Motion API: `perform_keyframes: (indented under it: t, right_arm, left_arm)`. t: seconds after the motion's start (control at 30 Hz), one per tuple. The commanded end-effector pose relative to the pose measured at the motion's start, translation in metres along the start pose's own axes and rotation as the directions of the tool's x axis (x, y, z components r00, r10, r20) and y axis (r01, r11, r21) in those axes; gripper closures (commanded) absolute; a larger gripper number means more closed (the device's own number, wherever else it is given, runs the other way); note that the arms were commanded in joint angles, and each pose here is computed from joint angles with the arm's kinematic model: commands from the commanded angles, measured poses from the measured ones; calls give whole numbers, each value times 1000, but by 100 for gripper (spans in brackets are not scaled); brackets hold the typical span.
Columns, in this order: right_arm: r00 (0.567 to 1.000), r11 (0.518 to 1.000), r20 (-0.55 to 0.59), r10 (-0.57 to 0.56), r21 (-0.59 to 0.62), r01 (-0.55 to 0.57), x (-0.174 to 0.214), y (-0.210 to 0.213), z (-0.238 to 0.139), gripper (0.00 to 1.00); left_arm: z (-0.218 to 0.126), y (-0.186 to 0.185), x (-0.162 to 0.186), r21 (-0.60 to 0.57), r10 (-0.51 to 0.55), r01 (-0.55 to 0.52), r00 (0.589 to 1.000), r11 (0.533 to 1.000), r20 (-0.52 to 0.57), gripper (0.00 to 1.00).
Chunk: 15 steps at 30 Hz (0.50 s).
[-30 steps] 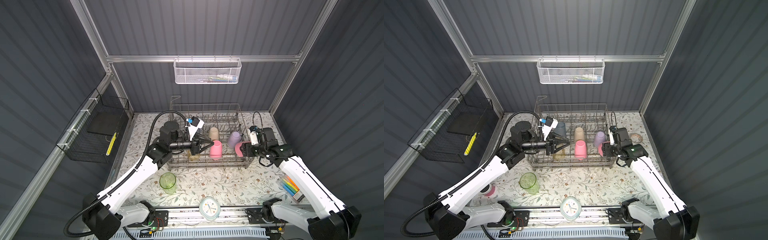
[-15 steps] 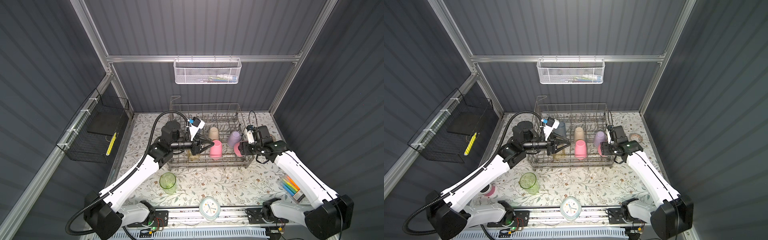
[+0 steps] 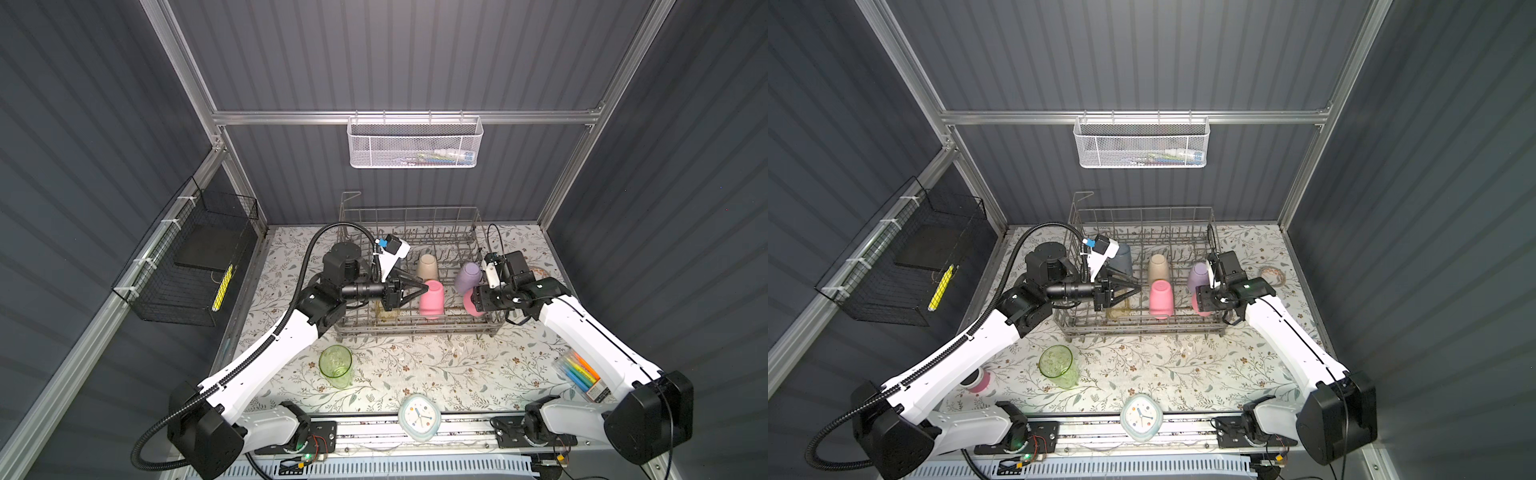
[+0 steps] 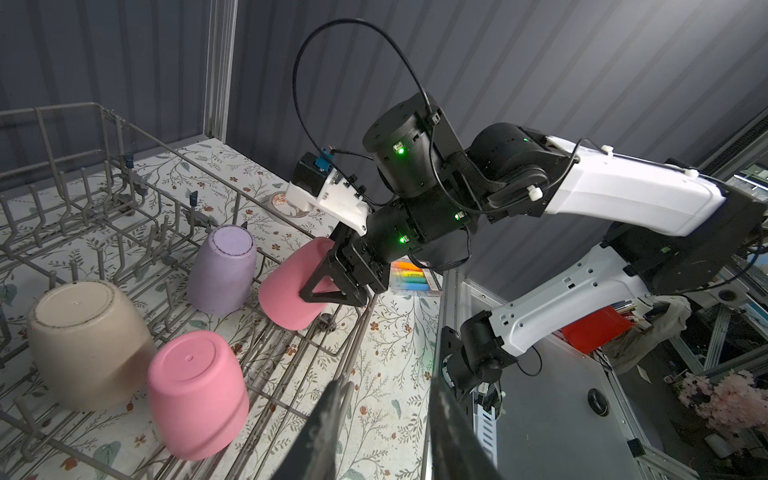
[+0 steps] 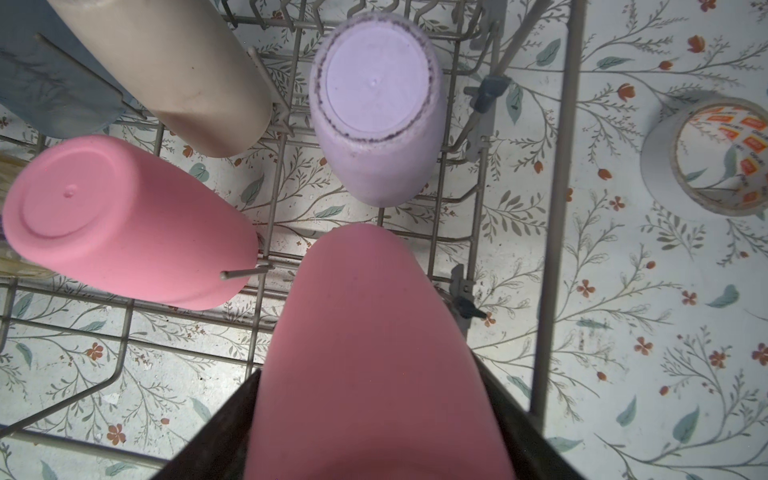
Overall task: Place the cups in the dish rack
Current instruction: 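Lower the pink cup upside down into the rack beside the lavender cup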
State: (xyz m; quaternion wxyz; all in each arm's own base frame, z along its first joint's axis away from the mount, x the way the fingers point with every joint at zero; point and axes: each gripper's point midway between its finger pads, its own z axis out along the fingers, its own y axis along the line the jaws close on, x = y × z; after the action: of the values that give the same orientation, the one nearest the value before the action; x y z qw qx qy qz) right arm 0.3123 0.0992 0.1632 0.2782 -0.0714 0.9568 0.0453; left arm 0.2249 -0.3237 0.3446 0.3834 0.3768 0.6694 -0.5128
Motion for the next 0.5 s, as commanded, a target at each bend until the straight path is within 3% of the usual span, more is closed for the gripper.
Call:
perform_keyframes:
  t: [0.0, 0.47]
  right_arm:
    - [999, 1000, 34, -12, 15, 11, -12, 1, -2, 43]
    - [999, 999, -37, -27, 35, 28, -1, 4, 21, 41]
  left_arm:
    - [0, 2, 7, 0, 5, -5, 1000, 1000, -20, 64]
    - [0, 3, 14, -1, -1, 1, 1000, 1000, -31, 64]
